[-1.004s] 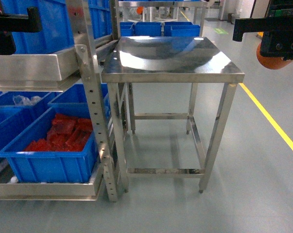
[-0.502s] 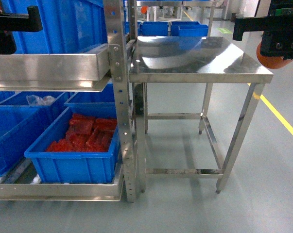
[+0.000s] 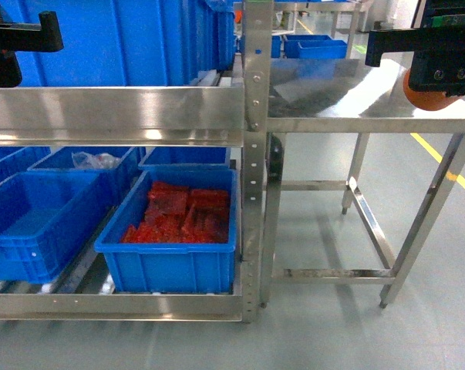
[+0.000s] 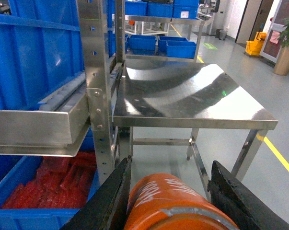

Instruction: Sort blue parts and orange caps into right shelf containers

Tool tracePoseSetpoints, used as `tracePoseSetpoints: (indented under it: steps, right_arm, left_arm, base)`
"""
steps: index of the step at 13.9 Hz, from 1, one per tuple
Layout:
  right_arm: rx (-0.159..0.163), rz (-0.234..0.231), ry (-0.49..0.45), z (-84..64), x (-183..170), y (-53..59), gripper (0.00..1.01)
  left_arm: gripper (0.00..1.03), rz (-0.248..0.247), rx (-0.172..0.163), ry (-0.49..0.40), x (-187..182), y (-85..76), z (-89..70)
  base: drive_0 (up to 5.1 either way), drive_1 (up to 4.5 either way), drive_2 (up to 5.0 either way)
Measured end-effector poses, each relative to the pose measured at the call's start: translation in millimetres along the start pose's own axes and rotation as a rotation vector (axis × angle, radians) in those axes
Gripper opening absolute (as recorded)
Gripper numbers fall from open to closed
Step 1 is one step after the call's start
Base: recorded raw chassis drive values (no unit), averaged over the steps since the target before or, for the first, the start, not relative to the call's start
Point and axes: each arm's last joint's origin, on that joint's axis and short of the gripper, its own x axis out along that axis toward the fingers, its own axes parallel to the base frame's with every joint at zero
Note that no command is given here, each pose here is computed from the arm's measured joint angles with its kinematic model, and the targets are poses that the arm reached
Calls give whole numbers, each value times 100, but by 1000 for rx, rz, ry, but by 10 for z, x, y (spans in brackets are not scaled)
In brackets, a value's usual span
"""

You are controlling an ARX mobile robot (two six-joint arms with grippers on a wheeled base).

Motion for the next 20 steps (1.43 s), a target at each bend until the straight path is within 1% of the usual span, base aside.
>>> tracePoseSetpoints:
  steps: [12, 14, 16, 20]
  right_arm:
    - [0, 0, 0, 0, 0, 0, 44]
    - [-1, -1, 1, -1, 0, -1, 44]
    - [0, 0, -1, 1, 0, 0, 44]
    - [0, 2, 0, 1, 0, 1, 44]
  left_arm:
    - [44, -1, -1, -1, -1, -1, 2]
    - [44, -8, -1, -2, -6, -11, 3]
    - [44, 1, -2, -2, 2, 3, 2]
    - [44, -1, 0, -1, 1, 1, 1]
  base:
    - [-501, 235, 235]
    - [-494, 243, 243]
    - [-507, 229, 229]
    - [-496, 240, 240]
